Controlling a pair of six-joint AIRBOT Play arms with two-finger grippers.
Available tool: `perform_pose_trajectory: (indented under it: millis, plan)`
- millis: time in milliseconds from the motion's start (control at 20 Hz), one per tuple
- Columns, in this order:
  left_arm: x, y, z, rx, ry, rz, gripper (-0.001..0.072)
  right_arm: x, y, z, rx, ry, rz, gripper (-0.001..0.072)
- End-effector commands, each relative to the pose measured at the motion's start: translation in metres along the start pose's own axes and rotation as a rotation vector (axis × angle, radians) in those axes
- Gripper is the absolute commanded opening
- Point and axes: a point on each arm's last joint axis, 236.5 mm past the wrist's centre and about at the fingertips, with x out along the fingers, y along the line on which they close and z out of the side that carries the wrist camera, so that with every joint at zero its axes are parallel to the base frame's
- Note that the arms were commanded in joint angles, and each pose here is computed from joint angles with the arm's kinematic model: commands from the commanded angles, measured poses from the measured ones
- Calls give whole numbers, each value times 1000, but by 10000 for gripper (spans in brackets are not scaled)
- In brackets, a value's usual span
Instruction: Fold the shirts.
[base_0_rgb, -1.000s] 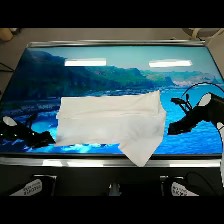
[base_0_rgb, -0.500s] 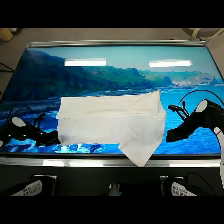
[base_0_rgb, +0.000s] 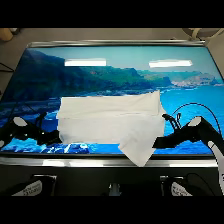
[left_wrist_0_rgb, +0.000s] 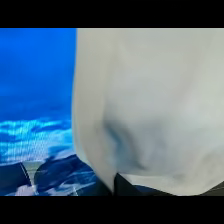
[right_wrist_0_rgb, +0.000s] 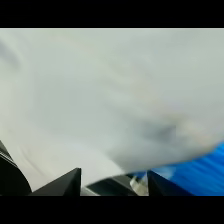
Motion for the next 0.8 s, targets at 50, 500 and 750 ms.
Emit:
perform_pose_trajectory:
  millis: [50,500,750]
  plan:
    - [-1,-1,1,20,-4,0,22,11,-4,21,57,-123,-2,145]
    - [-91,-41,51,188,-277,11,21,-121,31,107,-223,-393,-126,14]
    - [-120,-54,114,214,-384,16,21,-167,12,193,-210,-583,-181,13]
